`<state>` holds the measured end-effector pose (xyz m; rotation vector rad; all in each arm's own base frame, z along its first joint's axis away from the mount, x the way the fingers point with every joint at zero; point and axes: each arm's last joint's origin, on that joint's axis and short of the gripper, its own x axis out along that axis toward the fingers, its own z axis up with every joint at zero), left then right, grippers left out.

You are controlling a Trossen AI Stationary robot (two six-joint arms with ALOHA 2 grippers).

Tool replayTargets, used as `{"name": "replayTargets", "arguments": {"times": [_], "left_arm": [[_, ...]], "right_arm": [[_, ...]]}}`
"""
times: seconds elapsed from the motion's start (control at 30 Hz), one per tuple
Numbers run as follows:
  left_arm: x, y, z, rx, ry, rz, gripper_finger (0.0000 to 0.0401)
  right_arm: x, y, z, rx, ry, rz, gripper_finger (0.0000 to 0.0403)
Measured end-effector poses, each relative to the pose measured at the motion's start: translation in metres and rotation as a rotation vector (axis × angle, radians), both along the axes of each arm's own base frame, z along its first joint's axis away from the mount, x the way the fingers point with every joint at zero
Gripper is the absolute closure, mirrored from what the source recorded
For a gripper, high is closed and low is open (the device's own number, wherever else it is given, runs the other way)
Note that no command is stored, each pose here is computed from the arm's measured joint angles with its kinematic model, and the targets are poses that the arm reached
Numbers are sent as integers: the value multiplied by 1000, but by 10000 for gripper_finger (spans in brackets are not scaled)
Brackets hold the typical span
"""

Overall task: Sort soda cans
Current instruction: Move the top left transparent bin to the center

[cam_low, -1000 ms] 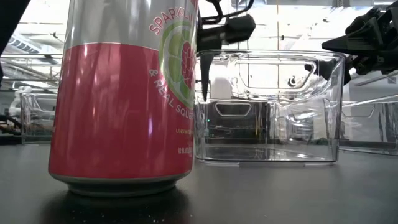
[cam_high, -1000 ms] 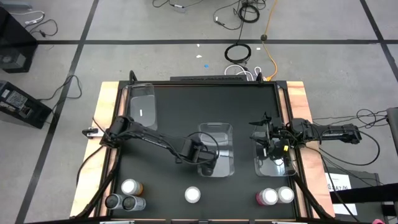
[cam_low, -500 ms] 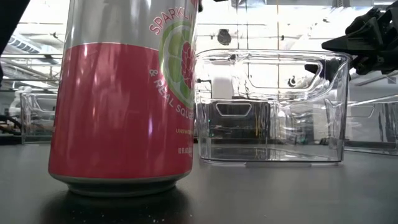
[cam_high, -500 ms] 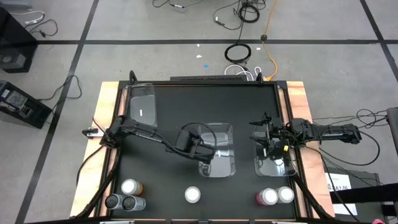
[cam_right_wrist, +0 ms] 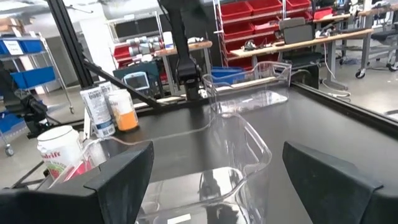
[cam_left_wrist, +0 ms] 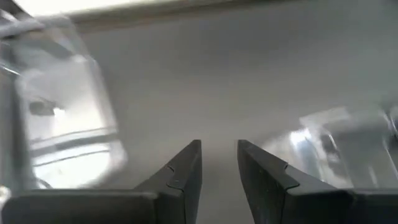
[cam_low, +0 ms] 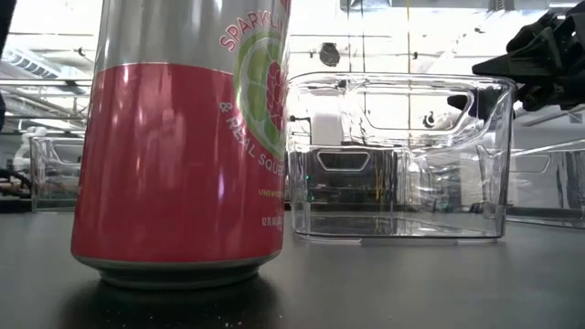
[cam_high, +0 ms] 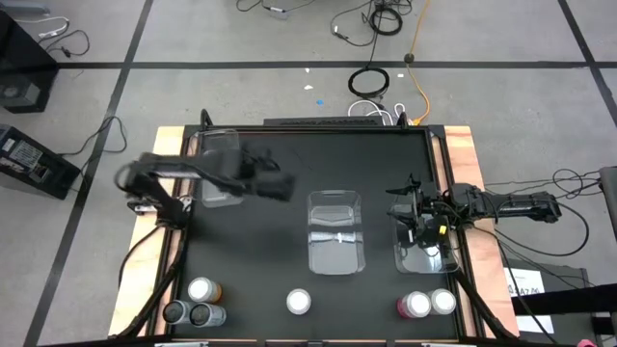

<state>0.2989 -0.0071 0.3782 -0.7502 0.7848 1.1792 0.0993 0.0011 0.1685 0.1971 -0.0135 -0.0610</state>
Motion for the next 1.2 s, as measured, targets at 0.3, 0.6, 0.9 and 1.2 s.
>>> {"name": "replayTargets", "arguments": {"times": [0.3, 0.6, 0.9, 1.2], "left_arm": [[-81, 51, -14, 10, 80, 130, 255], [-89, 88, -61, -20, 178, 140, 152], [-92, 133, -108, -122, 175, 125, 143], [-96, 156, -141, -179, 23, 84, 143]], "right_arm": [[0, 0, 0, 0, -1, 0, 53], [0, 0, 0, 0, 0, 0, 53], [0, 0, 0, 0, 0, 0, 53], [0, 0, 0, 0, 0, 0, 53]]}}
